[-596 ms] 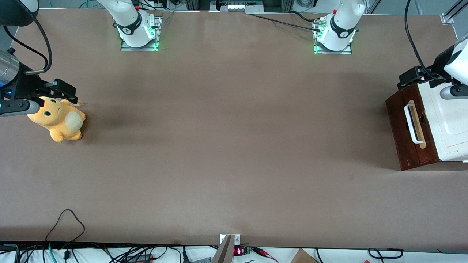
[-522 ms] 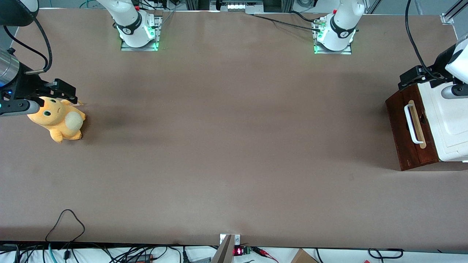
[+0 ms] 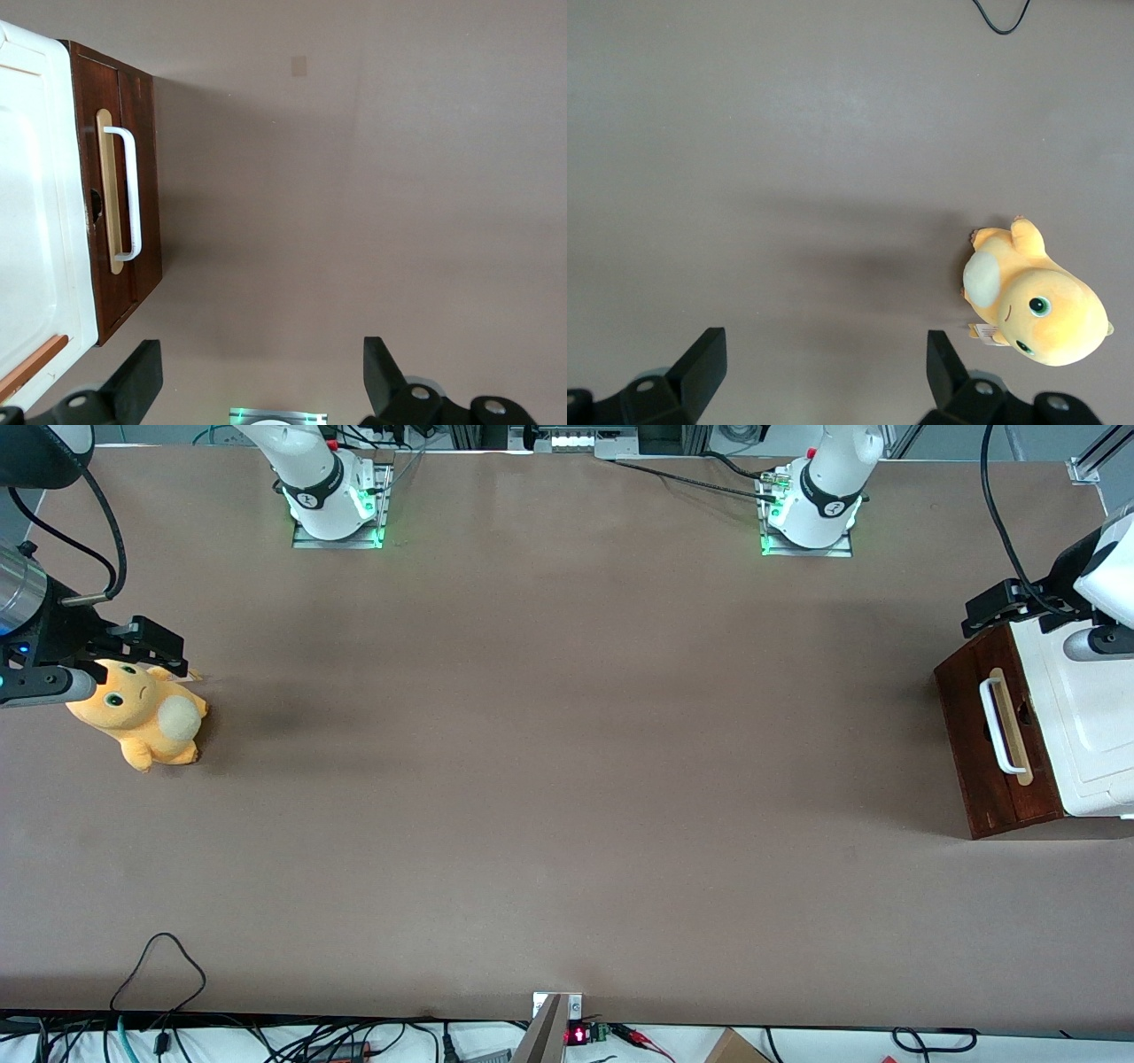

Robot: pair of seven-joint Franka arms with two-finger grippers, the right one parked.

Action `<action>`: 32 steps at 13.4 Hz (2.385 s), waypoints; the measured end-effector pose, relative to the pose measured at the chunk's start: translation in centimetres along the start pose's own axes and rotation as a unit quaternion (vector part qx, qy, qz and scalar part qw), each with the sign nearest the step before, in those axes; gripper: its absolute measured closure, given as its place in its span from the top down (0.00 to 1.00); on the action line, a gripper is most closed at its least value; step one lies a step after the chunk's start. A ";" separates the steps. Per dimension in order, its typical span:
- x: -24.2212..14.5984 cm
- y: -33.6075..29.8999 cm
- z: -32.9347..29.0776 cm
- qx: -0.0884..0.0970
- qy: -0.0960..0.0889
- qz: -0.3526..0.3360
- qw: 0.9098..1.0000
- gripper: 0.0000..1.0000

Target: Open lower drawer with left arm only

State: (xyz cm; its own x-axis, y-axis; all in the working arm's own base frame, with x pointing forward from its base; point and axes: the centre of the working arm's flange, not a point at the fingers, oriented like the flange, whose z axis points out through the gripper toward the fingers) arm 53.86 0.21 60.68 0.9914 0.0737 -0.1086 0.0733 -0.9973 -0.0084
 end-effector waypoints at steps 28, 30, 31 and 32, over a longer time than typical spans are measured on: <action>-0.8 6.5 30.6 0.528 -0.003 -0.038 0.848 0.95; -0.7 6.3 33.6 0.553 0.002 -0.022 0.833 0.93; -0.5 6.2 34.8 0.564 0.006 -0.017 0.825 0.93; -0.4 6.0 35.9 0.578 0.010 -0.015 0.816 0.93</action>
State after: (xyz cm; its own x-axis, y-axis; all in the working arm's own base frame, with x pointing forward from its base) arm 49.95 -5.80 25.02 0.9934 0.0861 -0.0752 -0.0430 -0.3283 -0.9436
